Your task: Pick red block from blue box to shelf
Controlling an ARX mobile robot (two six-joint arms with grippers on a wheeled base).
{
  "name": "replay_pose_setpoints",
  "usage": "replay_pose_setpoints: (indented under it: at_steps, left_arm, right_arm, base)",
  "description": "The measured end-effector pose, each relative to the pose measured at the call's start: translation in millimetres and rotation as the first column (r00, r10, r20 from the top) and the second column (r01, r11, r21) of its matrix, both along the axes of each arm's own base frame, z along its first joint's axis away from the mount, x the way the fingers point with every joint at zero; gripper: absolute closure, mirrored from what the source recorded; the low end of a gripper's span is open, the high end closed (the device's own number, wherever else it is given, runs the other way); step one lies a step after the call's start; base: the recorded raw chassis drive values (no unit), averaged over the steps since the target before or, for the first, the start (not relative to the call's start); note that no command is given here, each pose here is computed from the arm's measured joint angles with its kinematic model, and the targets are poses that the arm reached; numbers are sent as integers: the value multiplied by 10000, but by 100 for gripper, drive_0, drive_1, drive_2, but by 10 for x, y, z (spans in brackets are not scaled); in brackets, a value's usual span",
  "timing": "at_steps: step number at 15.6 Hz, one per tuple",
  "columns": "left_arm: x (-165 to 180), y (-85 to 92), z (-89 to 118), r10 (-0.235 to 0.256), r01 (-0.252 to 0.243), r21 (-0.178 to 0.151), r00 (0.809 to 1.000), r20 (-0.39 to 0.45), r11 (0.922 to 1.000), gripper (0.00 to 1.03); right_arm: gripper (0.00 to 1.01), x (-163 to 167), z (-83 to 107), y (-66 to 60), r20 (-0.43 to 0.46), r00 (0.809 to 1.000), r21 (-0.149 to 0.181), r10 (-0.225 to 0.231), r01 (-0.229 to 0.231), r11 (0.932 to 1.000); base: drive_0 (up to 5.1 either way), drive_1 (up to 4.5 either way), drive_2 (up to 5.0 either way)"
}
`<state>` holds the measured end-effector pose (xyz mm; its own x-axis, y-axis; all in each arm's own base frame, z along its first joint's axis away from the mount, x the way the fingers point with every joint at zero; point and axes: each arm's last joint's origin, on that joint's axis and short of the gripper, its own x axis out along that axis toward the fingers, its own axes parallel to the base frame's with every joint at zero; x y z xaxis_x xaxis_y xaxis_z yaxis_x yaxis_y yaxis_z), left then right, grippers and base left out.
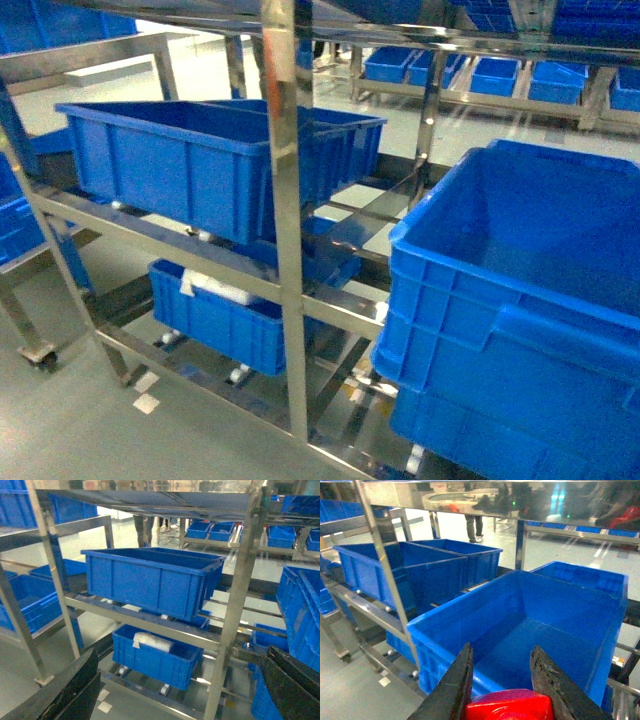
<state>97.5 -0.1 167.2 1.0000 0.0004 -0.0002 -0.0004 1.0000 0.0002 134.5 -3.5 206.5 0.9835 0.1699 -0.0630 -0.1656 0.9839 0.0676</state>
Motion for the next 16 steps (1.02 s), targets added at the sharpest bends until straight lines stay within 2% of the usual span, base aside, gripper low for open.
replay_pose_setpoints:
  at_steps: [16]
  left_arm:
    - [0,0,0,-8,8,0,10000,4,10000,5]
  right_arm:
    - [73,0,-1,1,-8,10000,1,4,-4,10000]
  base:
    - [-172,261,-605]
